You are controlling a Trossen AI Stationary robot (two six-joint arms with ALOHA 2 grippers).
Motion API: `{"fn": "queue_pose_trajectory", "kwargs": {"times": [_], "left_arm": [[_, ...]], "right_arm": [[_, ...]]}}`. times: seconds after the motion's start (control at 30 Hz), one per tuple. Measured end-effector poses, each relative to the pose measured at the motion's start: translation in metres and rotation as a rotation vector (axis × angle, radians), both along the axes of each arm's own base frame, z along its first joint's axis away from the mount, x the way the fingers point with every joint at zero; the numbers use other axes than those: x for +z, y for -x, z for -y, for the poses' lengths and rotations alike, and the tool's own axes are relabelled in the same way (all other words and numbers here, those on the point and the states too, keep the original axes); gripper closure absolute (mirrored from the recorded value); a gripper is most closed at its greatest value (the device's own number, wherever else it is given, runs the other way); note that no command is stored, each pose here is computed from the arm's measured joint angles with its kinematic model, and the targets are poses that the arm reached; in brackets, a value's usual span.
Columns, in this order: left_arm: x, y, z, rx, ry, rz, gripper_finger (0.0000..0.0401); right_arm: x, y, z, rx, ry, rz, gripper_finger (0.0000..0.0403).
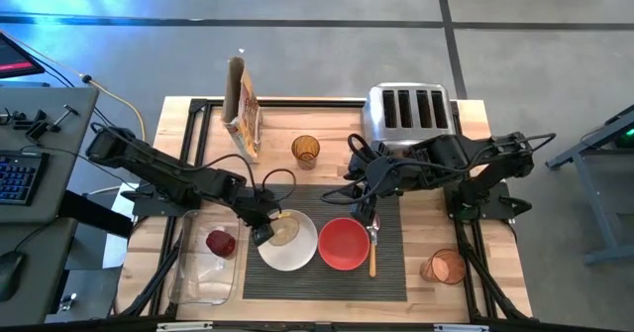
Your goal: Arrange a breakfast setting
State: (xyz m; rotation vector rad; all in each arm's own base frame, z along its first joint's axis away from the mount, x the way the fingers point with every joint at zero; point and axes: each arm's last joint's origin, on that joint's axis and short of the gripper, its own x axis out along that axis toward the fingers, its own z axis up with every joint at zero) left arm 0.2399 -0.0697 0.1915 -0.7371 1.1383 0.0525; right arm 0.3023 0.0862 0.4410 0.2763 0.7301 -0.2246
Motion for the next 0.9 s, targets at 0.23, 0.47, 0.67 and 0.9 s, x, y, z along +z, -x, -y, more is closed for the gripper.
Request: {"fn": "queue_pose_trajectory", "kwargs": {"times": [0.23,0.47,0.67,0.9], "left_arm": [[-0.013,-0.006,0.002,-0.010,-0.012,-0.034,0.0384],[-0.017,-0.008,0.002,-0.018,-0.017,-0.042,0.0384],[-0.017,-0.007,0.002,-0.018,-0.020,-0.052,0.0384],[-0.018,-0.005,0.002,-0.013,-0.020,-0.082,0.0357]], "right_arm": [[-0.001,0.000,0.000,0.000,0.003,-0.007,0.0249],[-0.001,0.001,0.000,0.002,0.007,-0.014,0.0249],[-0.002,0.002,0.001,0.002,0.010,-0.022,0.0249],[-0.001,0.001,0.001,-0.006,0.002,-0.021,0.0249]]}}
